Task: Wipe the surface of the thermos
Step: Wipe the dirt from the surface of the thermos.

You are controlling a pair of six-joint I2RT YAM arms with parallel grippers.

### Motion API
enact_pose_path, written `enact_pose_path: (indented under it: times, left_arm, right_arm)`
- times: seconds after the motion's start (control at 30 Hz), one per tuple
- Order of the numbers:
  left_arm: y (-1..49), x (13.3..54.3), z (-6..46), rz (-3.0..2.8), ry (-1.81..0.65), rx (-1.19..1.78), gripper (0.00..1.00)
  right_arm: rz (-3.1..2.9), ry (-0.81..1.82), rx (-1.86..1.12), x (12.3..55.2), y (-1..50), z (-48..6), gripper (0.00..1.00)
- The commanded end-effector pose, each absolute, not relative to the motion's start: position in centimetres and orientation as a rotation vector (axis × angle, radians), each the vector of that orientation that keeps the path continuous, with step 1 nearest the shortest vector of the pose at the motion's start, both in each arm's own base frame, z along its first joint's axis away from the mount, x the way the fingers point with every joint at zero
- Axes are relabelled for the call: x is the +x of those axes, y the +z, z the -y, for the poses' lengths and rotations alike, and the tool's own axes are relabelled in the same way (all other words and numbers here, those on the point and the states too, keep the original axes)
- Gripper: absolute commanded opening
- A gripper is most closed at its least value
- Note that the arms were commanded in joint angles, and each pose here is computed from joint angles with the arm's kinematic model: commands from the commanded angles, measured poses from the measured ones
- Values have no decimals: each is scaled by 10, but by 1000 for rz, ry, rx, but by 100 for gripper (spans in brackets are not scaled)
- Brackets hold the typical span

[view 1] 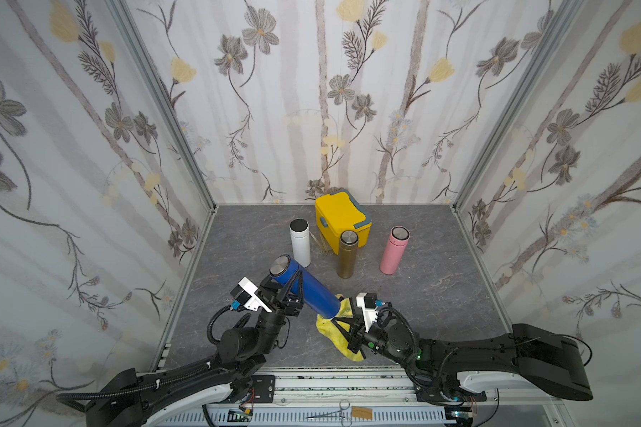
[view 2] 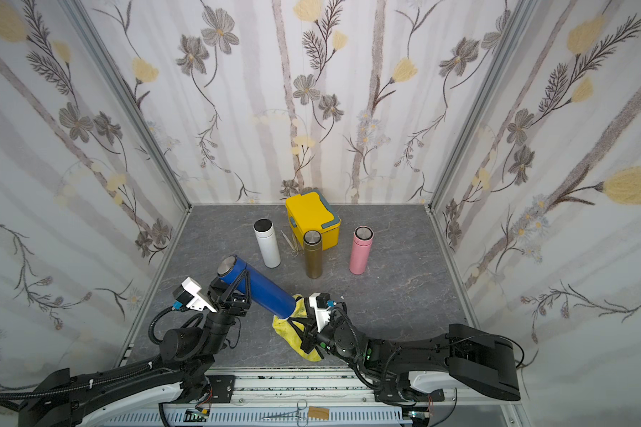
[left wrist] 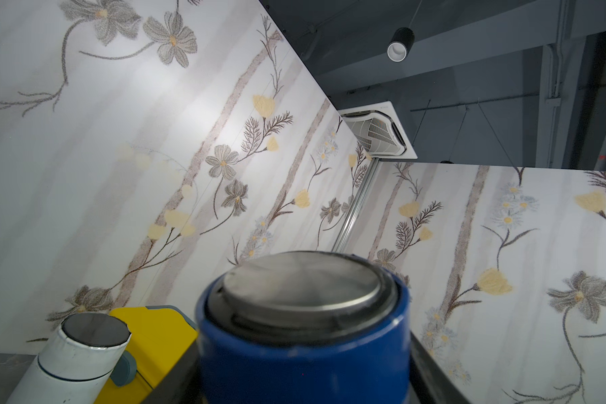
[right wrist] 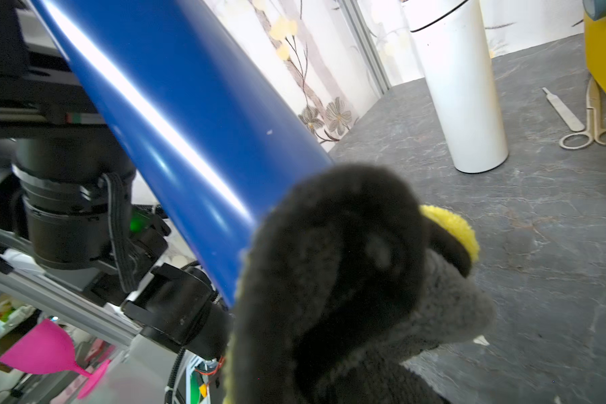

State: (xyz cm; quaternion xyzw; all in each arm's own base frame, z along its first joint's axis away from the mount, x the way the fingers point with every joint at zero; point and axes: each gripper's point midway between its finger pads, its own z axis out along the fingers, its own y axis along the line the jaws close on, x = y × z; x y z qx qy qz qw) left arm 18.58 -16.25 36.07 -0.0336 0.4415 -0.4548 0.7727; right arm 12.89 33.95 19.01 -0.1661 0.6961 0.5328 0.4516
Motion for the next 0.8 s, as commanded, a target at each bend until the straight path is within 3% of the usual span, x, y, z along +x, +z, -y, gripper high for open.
enact_pose_path:
  times: [0.0,0.33,0.57,0.77]
  left_arm:
    - [383,167,145,-805,-1020,-81,0]
    - [386,147,160,-750,-1075,59,0]
    - [387,141,157,-727,-1105,66,0]
    - [387,139,153,-709,-1115,57,0]
  right_arm:
    - [-1553,1528,-350,121,237,-338,0]
    - [-1552,1591,-432,111,240,-369,0]
    - [-1526,1554,-299,137,236,-332,0]
    - [-1567,1584,-390,122,231,-361,0]
